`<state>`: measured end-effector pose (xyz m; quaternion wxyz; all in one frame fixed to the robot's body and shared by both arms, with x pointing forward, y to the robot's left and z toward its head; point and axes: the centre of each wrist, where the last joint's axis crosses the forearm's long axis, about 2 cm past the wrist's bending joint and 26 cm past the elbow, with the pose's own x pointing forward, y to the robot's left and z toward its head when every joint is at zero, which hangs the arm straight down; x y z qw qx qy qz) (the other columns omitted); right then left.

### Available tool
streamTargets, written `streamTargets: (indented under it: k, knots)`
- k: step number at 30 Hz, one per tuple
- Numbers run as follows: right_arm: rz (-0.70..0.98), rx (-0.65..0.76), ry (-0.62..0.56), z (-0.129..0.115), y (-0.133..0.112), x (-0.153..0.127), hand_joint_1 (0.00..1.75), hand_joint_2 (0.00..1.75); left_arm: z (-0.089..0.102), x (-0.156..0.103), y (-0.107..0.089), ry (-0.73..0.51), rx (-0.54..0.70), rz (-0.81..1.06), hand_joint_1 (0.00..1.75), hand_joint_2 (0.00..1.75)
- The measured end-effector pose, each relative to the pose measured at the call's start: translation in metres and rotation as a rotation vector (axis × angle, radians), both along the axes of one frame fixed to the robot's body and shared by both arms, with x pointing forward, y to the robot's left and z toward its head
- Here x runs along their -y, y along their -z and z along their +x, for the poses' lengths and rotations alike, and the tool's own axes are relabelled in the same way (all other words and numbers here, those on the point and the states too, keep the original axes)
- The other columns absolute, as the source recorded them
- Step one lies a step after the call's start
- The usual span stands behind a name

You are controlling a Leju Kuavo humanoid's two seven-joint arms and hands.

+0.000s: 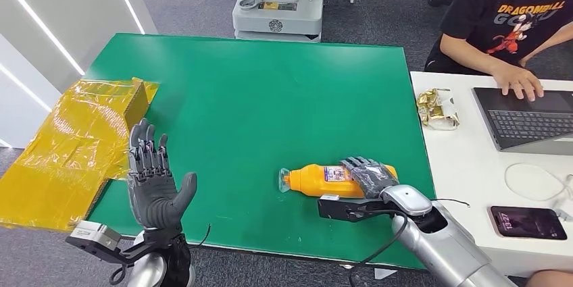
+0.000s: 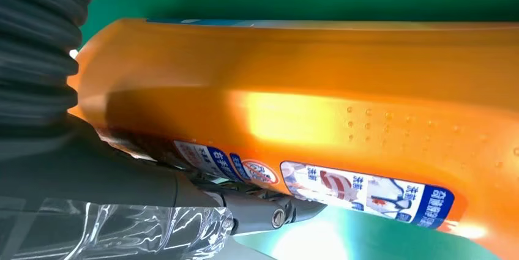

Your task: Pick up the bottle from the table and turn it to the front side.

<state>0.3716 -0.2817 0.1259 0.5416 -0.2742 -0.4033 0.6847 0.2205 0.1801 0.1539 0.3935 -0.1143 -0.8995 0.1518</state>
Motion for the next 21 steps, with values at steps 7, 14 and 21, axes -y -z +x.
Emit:
streamTargets:
  k: [7, 14, 21]
  knots:
    - [-0.001, 0.007, 0.009, -0.004, 0.001, 0.003, 1.62, 1.75, 0.003, 0.0, -0.001, -0.002, 0.001, 0.0, 0.0, 1.75]
    - [0.005, 0.066, 0.012, -0.012, 0.006, 0.005, 1.75, 1.75, 0.003, 0.003, -0.002, 0.027, -0.003, 0.006, 0.0, 1.75]
    - [0.062, 0.141, 0.015, -0.033, 0.014, -0.003, 1.75, 1.75, -0.001, 0.005, 0.001, 0.036, -0.009, 0.007, 0.0, 1.75]
